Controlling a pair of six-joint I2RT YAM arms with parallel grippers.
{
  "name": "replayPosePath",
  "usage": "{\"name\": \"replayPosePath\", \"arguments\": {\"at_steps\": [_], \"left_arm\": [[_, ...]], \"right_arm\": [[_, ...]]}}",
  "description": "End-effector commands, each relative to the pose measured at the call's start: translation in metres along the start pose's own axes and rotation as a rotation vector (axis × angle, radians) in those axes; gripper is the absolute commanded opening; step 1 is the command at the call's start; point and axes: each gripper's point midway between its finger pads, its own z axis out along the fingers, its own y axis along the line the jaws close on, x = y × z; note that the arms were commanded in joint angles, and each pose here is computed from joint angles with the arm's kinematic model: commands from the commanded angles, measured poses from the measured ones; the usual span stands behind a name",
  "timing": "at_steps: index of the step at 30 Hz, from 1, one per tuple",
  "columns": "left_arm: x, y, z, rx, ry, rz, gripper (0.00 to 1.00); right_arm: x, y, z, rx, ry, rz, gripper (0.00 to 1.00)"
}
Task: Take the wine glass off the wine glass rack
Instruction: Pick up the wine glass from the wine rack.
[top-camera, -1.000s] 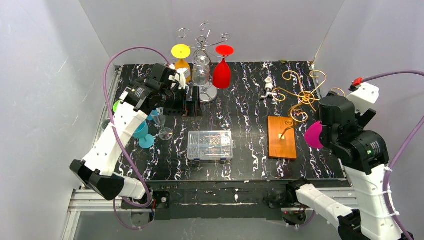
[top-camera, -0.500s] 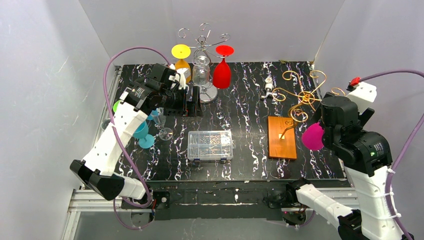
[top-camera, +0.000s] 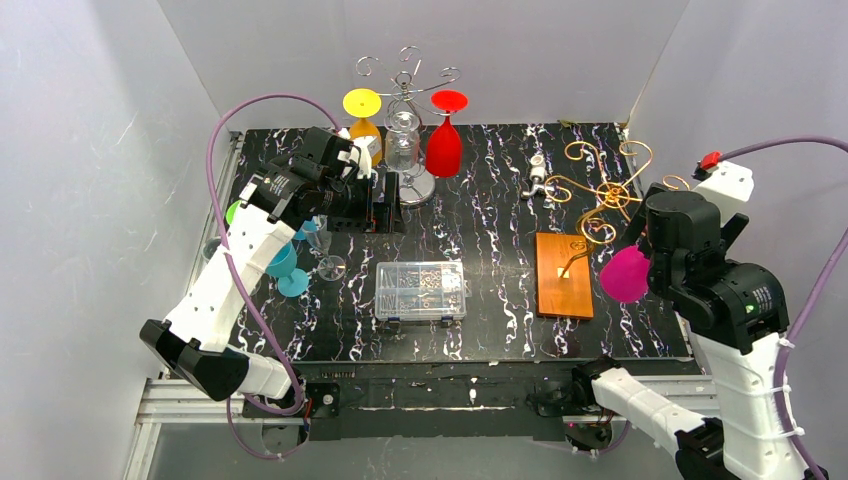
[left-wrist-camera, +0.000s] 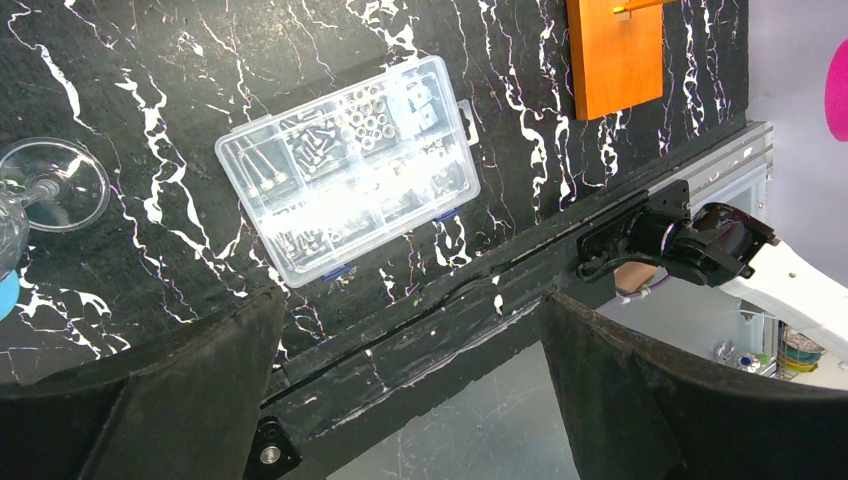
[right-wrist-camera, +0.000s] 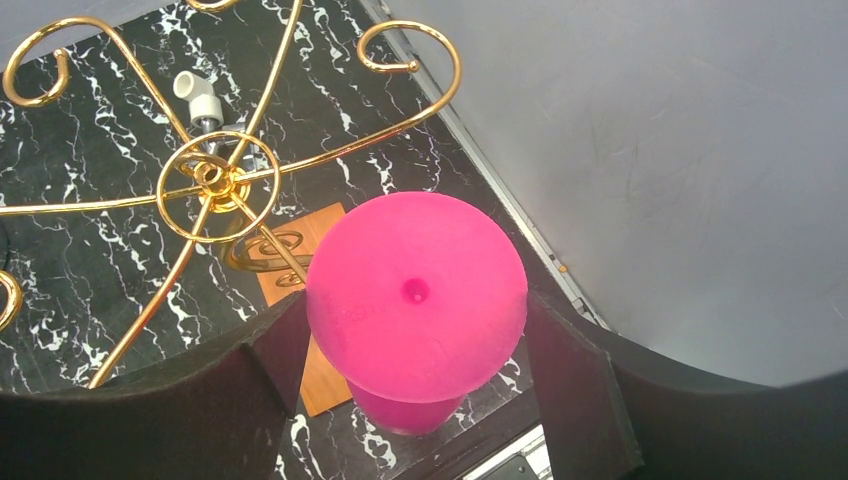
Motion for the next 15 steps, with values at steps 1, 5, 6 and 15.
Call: {"name": "replayPosePath", "arguments": {"at_steps": [1, 5, 6, 15], "left_arm": [[0.004, -0.002, -0.003, 0.007, 0.006, 0.006, 0.98], [0.005, -0.002, -0.003, 0.006, 0.007, 0.005, 0.98], [0.004, -0.002, -0.003, 0.006, 0.006, 0.006, 0.98], [0.004, -0.001, -0.003, 0.004, 0.006, 0.008, 0.98]], "right_arm": [[-0.012, 0.002, -0.003, -0.013, -0.026, 0.025, 0.59], [-0.013, 0.005, -0.002, -0.022, -0.027, 0.03, 0.59], [-0.013, 0.007, -0.002, -0.026, -0.024, 0.028, 0.59], [-0.018, 0.015, 0.006, -0.014, -0.032, 0.024, 0.59]]}}
